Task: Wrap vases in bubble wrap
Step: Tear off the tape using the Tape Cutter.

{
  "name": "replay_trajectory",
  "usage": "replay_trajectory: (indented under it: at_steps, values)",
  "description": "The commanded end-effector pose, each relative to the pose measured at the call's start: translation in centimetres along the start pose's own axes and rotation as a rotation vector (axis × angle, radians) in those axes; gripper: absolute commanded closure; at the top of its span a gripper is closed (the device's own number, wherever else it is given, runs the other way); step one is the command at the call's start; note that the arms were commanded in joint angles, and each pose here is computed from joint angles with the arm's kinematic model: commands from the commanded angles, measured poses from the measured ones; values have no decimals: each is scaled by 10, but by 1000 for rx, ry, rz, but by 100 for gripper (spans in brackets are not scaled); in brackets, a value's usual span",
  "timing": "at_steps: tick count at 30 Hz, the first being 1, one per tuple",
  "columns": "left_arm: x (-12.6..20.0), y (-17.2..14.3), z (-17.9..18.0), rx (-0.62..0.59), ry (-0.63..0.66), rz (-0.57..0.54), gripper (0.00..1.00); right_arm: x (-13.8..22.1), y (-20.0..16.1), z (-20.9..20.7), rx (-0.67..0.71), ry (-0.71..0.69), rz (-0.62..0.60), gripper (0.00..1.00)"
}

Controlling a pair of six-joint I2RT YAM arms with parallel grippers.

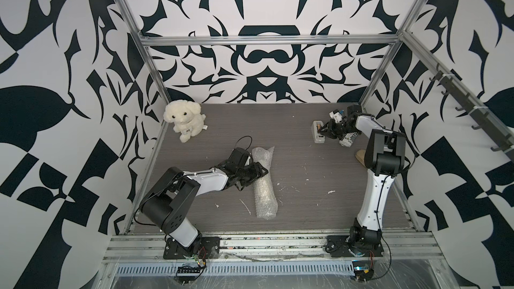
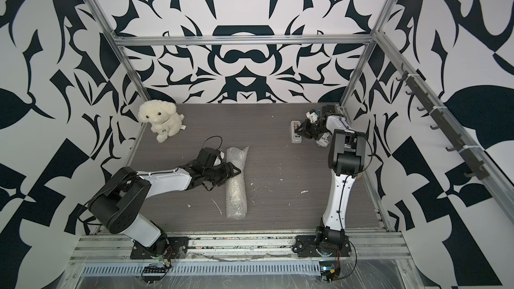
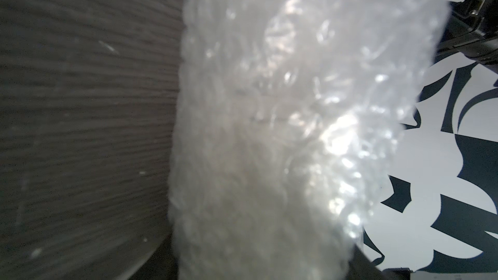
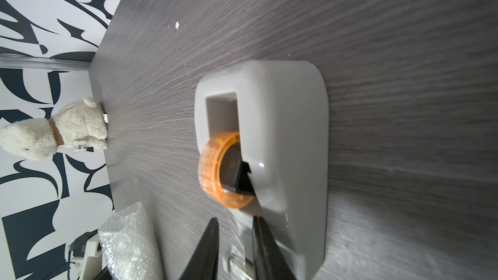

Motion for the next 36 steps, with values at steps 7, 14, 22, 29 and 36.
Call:
replay_trajectory:
  at_steps: [7,14,22,29,36]
  values:
    - [-4,1,-1,-4,4,7,51,-2,0,8,7,57,29,75]
    - [-4,2,-1,-5,4,6,52,-6,1,7,-4,95,37,80]
    - [-3,2,-3,-5,3,6,52,-3,2,8,6,74,28,87]
    - [-1,1,-3,-6,3,3,52,7,3,20,23,109,-7,100]
    - [-1,1,-3,-9,4,-5,52,22,0,33,9,170,-59,100]
Point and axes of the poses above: each gripper's point midway between its finger pads, its own x axis back along the fingers, its own z axis along the line the jaws close on, y = z × x, the point moved 10 cm from there along x, back along the fingers, and after that the axes turned 2 degrees about x, right-handed, at the moved point
